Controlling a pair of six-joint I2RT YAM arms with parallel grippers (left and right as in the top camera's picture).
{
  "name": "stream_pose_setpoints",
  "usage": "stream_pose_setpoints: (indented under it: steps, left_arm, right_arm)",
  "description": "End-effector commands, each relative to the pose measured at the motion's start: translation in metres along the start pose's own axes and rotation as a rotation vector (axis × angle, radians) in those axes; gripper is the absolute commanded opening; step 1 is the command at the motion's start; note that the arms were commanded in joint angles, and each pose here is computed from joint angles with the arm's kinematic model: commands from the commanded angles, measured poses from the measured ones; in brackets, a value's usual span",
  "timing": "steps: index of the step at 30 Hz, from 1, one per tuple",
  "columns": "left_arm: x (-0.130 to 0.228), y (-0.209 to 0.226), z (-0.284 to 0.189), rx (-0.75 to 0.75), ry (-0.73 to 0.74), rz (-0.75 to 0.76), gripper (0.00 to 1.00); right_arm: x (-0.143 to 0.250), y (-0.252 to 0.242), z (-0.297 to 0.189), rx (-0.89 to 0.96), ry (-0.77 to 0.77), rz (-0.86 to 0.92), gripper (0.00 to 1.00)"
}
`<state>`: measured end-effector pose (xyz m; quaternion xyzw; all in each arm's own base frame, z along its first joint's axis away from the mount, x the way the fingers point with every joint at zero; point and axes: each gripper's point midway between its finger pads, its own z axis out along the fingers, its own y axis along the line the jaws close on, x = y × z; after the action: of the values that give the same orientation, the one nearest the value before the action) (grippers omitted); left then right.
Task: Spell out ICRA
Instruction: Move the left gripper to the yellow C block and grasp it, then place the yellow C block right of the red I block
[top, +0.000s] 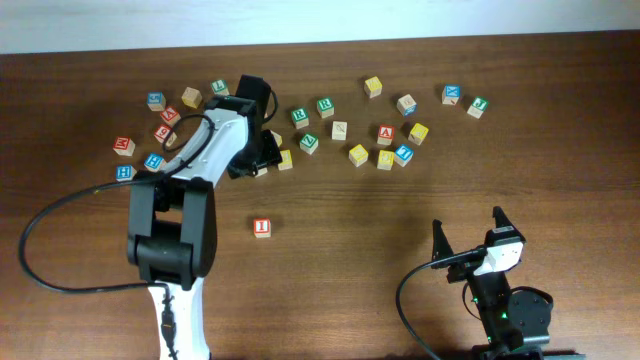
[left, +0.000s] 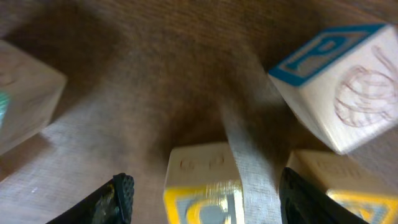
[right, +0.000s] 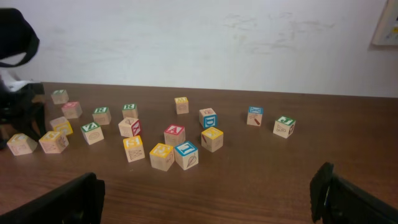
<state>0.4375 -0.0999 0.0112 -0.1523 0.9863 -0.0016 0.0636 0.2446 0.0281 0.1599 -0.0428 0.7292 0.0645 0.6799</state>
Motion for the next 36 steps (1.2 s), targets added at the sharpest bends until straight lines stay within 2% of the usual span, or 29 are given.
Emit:
stream_pose_setpoints:
  steps: [1,4,6,9,10,14,18,20,25,28,30,33,36]
  left_arm:
    - [-0.007,0.003,0.006,-0.020,-0.028,-0.015,0.55]
    - [-0.012,0.006,0.006,-0.039,-0.053,-0.015,0.52]
    - [-0.012,0.006,0.006,-0.038,-0.053,-0.016,0.43]
    - [-0.011,0.006,0.006,-0.038,-0.047,-0.016,0.38]
    - [-0.011,0.006,0.006,-0.038,-0.047,-0.016,0.33]
    - [-0.009,0.007,0.006,-0.043,-0.037,-0.015,0.33]
    - [-0.003,0.004,0.004,-0.021,-0.009,0.042,0.24]
    - [-0.003,0.004,0.000,-0.018,-0.011,0.046,0.24]
    - [-0.003,0.002,-0.041,0.026,-0.043,0.046,0.24]
    - [0.031,-0.018,-0.080,0.186,0.069,0.057,0.22]
    - [0.062,-0.035,-0.091,0.252,0.166,0.137,0.22]
    - [0.103,-0.041,-0.090,0.179,0.255,0.224,0.22]
    - [0.143,-0.040,-0.070,0.019,0.270,0.271,0.21]
  right_arm:
    - [0.003,-0.001,0.000,0.007,0.005,0.012,0.98]
    - [0.003,-0.001,0.000,0.007,0.005,0.012,0.98]
    - [0.003,-0.001,0.000,0.007,0.005,0.012,0.98]
    - [0.003,-0.001,0.000,0.007,0.005,0.012,0.98]
    - [0.003,-0.001,0.000,0.007,0.005,0.012,0.98]
    - [0.003,-0.001,0.000,0.007,0.005,0.012,0.98]
    - [0.003,-0.001,0.000,0.007,0.005,0.012,0.98]
    - [0.003,-0.001,0.000,0.007,0.005,0.012,0.98]
    - [0.003,-0.001,0.000,0.007,0.005,0.012,0.98]
    - [0.003,-0.001,0.000,0.007,0.005,0.012,0.98]
    - [0.003,-0.001,0.000,0.007,0.005,0.012,0.98]
    - [0.003,-0.001,0.000,0.007,0.005,0.012,0.98]
    - [0.003,-0.001,0.000,0.007,0.005,0.012,0.98]
